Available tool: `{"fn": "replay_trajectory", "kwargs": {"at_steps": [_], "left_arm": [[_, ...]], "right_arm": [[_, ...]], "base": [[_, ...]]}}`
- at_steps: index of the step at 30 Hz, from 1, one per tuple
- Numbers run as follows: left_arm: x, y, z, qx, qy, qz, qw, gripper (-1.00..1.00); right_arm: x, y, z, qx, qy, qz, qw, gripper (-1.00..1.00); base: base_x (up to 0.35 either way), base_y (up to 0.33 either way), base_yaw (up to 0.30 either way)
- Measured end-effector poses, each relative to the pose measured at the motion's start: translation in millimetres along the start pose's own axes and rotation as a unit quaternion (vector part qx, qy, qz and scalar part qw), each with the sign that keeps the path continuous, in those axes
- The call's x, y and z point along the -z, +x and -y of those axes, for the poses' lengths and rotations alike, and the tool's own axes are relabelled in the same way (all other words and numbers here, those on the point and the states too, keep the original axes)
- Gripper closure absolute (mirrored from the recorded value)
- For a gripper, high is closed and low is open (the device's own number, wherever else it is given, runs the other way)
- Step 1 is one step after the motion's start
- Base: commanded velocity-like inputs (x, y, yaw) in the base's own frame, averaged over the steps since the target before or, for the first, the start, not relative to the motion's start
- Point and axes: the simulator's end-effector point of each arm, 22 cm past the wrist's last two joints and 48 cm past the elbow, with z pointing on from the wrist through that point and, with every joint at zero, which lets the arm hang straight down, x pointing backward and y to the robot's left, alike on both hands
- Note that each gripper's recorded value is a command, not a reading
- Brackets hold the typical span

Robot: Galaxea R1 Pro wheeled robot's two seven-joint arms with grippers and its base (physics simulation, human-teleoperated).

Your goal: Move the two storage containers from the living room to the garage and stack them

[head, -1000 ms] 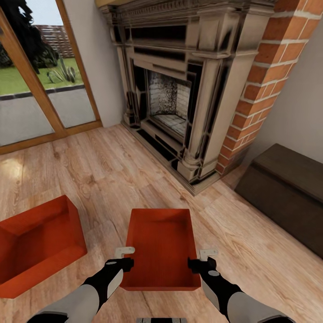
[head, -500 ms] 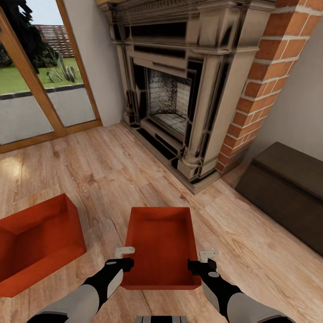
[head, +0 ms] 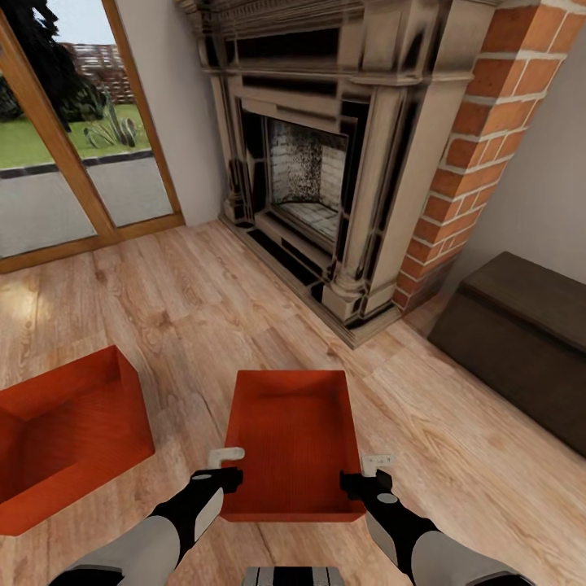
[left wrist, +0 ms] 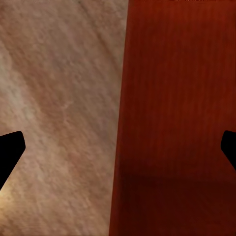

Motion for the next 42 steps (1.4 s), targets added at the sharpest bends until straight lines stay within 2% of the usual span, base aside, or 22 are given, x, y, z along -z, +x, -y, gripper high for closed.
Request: {"fn": "replay_trajectory", "kwargs": {"at_steps": [17,20,23,26,37,42], "left_arm": [[-0.2,-2.2,-2.0,0.001,-0.001,0.003,1.0000,-1.00],[-0.2,-2.3,-2.5,0.001,-0.002,0.003,1.0000,-1.00],[-0.3,-2.2,-2.6,0.001,-0.002,0.003,1.0000,-1.00],[-0.2,-2.3,-2.3,0.001,-0.001,0.003,1.0000,-1.00],[-0.2,-3.0,-2.4,0.001,-0.002,0.005,1.0000,-1.00],[-0.2,-2.8,-2.4,0.000,-0.001,0.004,1.0000,-1.00]], "right_arm": [[0.0,7.0,3.6,-0.001,0.003,-0.011,0.9999,-1.00],[0.0,11.1,5.4,-0.002,0.005,-0.020,0.9998,-1.00],[0.6,20.8,6.0,-0.002,0.005,-0.042,0.9991,-1.00],[1.0,25.6,5.7,-0.019,0.006,-0.055,0.9983,-1.00],[0.2,17.0,4.8,-0.031,0.005,-0.046,0.9984,-1.00],[-1.2,-5.3,6.0,-0.035,0.009,-0.010,0.9993,-1.00]], "base": [[0.000,0.000,0.000],[0.000,0.000,0.000],[0.000,0.000,0.000],[0.000,0.000,0.000],[0.000,0.000,0.000],[0.000,0.000,0.000]]}}
